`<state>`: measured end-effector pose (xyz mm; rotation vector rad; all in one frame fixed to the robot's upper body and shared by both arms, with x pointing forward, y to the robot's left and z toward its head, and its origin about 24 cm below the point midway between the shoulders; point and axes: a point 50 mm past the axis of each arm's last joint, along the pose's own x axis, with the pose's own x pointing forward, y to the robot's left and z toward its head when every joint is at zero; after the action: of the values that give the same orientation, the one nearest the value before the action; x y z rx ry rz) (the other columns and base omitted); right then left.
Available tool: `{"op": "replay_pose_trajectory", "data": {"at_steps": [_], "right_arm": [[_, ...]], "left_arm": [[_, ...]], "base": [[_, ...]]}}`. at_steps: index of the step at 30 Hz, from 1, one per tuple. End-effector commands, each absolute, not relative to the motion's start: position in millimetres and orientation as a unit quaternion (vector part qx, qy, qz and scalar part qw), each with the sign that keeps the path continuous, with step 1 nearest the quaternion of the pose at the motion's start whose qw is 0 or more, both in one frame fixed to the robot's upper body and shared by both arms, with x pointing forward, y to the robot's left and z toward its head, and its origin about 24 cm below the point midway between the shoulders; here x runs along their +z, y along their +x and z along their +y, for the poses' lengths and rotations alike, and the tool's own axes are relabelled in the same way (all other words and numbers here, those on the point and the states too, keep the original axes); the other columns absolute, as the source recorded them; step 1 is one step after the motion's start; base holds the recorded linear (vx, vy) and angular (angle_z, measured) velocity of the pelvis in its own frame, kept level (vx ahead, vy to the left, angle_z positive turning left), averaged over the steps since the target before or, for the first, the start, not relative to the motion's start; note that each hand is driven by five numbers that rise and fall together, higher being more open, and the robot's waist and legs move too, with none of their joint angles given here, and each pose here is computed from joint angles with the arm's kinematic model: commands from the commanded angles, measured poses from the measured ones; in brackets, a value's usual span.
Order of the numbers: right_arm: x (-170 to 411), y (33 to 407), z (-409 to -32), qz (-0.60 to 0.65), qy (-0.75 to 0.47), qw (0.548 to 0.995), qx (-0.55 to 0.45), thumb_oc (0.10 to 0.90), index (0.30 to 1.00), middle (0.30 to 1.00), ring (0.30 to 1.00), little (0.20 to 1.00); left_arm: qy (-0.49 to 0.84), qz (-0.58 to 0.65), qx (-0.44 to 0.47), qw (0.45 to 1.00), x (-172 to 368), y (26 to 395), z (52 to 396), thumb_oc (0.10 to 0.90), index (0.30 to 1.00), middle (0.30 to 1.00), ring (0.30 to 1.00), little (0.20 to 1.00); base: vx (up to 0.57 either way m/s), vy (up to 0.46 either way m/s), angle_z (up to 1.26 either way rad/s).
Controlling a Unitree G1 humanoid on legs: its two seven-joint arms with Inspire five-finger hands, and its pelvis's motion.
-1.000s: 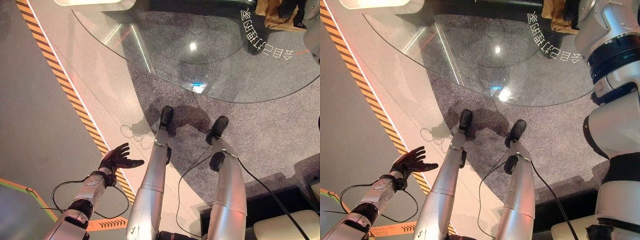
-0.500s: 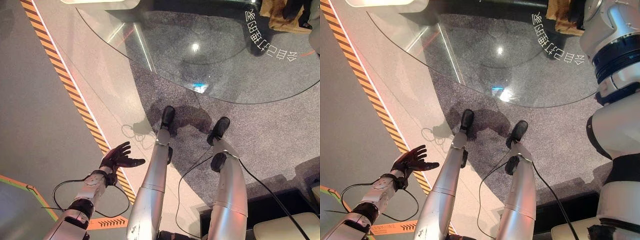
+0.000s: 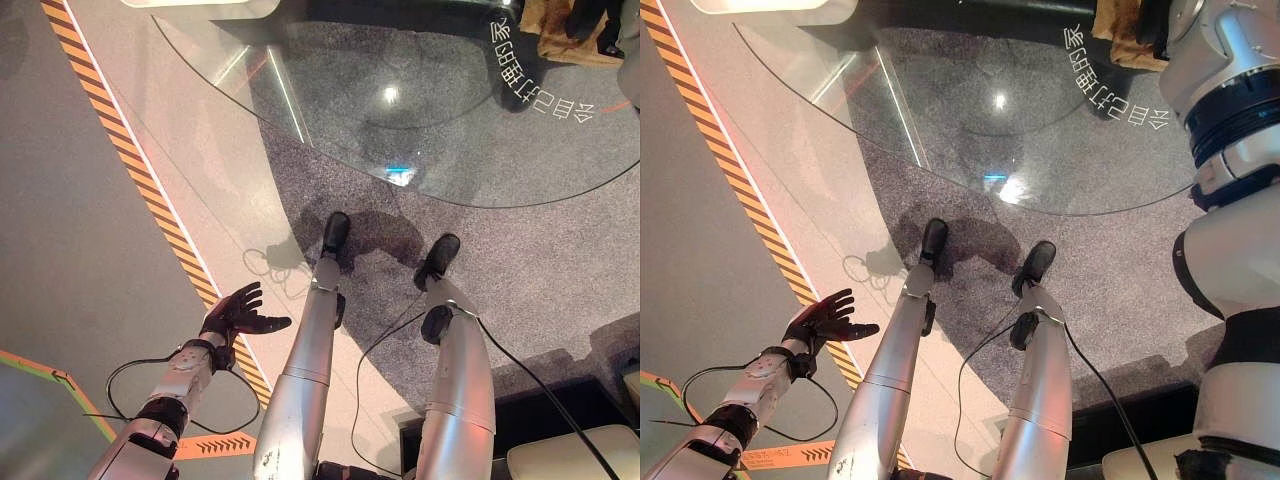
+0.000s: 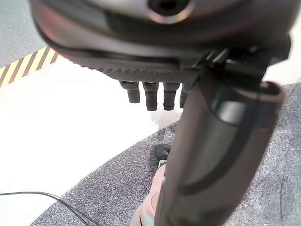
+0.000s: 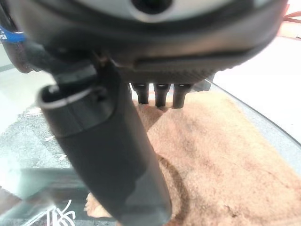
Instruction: Wipe the table with a cloth and put it in the basket.
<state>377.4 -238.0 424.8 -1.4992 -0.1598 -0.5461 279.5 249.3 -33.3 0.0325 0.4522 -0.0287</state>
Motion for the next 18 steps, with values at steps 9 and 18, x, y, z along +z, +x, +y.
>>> {"op": "replay_pose_trajectory", "data": {"at_steps": [9, 18], "right_arm": [[407.9, 384.1, -240.9, -0.029, -0.701, 0.681, -0.209, 0.1, 0.3, 0.3, 0.3, 0.2], [408.9, 384.0, -240.5, -0.03, -0.703, 0.681, -0.206, 0.1, 0.3, 0.3, 0.3, 0.2]], "left_arm": [[0.027, 0.29, 0.015, 0.957, -59.6, 237.5, 274.0, 0.8, 0.9, 0.9, 0.9, 0.9], [0.027, 0.289, 0.014, 0.957, -60.0, 236.4, 275.3, 0.8, 0.9, 0.9, 0.9, 0.9]], "base": [[0.0, 0.0, 0.0], [0.0, 0.0, 0.0]]}}
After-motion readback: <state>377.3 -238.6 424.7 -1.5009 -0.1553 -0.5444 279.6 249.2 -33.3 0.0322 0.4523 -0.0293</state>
